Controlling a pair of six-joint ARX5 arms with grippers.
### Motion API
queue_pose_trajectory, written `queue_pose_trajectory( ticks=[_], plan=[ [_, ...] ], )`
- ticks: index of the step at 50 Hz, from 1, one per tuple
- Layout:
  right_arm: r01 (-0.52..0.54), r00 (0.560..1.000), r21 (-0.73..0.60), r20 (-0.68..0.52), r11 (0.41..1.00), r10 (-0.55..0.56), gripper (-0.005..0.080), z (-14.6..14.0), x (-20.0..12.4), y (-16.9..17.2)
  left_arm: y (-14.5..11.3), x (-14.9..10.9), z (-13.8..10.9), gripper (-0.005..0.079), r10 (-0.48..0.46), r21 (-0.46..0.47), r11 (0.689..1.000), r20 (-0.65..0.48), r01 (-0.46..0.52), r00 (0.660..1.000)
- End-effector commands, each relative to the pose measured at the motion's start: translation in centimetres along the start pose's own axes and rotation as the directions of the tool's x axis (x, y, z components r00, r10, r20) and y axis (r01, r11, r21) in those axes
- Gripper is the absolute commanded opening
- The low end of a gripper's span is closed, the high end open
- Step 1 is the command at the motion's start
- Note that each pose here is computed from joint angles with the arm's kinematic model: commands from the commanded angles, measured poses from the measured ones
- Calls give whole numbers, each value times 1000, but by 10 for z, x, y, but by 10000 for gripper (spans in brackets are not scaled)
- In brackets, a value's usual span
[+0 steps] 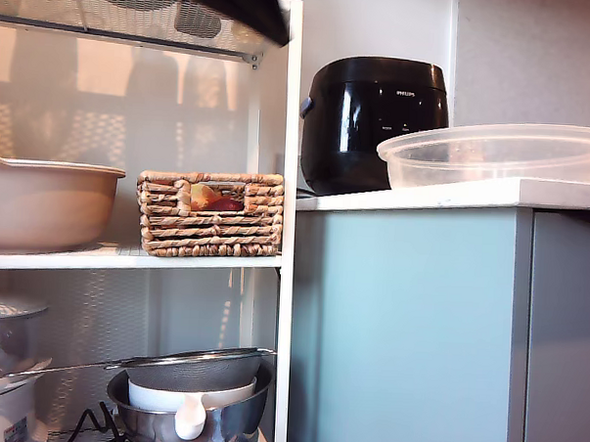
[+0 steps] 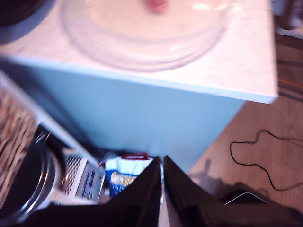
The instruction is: Pick up the plastic microwave lid from the shelf, then place it on the counter next to you
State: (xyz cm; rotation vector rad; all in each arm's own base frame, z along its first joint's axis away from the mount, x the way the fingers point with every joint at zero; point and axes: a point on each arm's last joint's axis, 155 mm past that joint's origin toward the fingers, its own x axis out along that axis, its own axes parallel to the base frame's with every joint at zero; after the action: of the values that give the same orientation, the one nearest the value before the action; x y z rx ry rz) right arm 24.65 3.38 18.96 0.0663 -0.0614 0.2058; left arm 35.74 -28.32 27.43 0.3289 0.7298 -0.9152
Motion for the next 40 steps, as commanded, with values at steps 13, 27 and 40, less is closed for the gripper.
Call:
queue_pose_trajectory(
  ticks=[13, 27, 40],
  plan=[
    [-1, 1000, 0, -7, 1000, 1, -12, 0, -1, 1, 52, -16, -33, -20, 114, -178, 976, -75, -126, 991],
    [4, 999, 9, -44, 1000, -4, -12, -10, -1, 0, 100, -43, -60, -20, 298, -273, 912, -73, -306, 952],
    [7, 997, 17, -76, 1000, -6, -12, -18, -1, -1, 126, -79, -93, -20, 496, -337, 819, 9, -464, 868]
  ],
)
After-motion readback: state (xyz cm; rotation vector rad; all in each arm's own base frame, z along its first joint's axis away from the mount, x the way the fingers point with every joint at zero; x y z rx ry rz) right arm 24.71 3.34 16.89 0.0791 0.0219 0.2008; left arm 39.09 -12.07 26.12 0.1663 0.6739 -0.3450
